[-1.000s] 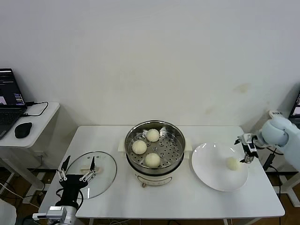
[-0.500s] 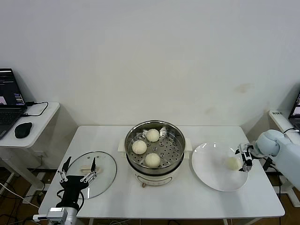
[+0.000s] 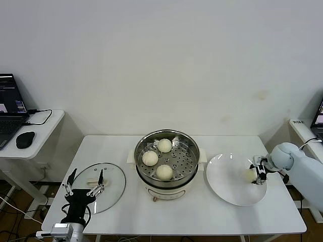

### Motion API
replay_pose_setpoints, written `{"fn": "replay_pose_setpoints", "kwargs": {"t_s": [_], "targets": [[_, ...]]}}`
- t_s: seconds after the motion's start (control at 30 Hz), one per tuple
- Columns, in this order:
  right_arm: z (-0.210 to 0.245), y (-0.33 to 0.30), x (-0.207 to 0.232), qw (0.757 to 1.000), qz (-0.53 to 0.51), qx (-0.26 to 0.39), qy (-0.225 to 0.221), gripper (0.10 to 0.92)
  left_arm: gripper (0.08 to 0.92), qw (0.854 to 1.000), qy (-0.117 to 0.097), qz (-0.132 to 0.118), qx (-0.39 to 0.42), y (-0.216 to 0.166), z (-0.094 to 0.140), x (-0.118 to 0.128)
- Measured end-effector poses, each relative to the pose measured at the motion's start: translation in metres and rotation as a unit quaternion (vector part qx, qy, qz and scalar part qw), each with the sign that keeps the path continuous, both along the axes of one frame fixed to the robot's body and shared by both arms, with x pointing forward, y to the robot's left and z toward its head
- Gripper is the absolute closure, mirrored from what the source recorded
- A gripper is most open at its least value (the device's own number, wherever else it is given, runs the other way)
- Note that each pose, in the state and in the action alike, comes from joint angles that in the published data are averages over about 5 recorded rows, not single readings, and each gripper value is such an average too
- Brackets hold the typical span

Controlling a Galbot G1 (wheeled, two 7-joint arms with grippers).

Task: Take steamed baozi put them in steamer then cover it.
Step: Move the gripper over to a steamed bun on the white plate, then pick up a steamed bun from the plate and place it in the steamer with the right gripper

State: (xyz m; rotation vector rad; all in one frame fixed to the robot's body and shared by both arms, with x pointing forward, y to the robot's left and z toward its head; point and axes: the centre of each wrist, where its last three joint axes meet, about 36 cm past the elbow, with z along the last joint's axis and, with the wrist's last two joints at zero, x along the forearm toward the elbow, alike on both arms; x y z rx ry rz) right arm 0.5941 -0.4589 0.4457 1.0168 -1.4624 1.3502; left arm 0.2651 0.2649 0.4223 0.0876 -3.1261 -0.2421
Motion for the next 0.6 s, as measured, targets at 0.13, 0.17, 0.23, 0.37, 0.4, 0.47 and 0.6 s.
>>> {"fn": "replay_pose_setpoints", "kwargs": {"t_s": [0.13, 0.17, 0.23, 0.37, 0.4, 0.47, 0.6], "targets": [[0.007, 0.002, 0.002, 1.0, 0.003, 0.002, -0.003, 0.439, 0.177, 1.0, 0.001, 0.0, 0.001, 0.0, -0.001, 0.0], [0.011, 0.002, 0.003, 1.0, 0.003, 0.003, -0.004, 0.446, 0.177, 1.0, 0.0, 0.0, 0.001, 0.0, -0.001, 0.0], [0.019, 0.003, 0.004, 1.0, 0.005, 0.003, -0.008, 0.453, 0.177, 1.0, 0.0, 0.0, 0.001, 0.001, 0.0, 0.0], [0.045, 0.005, 0.006, 1.0, 0.008, 0.005, -0.019, 0.461, 0.177, 1.0, -0.001, -0.001, 0.001, 0.0, 0.0, 0.0], [0.053, 0.006, 0.007, 1.0, 0.009, 0.006, -0.022, 0.462, 0.177, 1.0, -0.001, -0.001, 0.001, 0.0, 0.0, 0.0], [0.073, 0.009, 0.009, 0.999, 0.011, 0.01, -0.032, 0.461, 0.177, 1.0, -0.001, -0.002, 0.0, -0.001, 0.0, 0.001], [0.118, 0.021, 0.013, 0.998, 0.015, 0.025, -0.058, 0.456, 0.177, 1.0, -0.001, -0.003, -0.002, -0.002, -0.002, 0.003]]}}
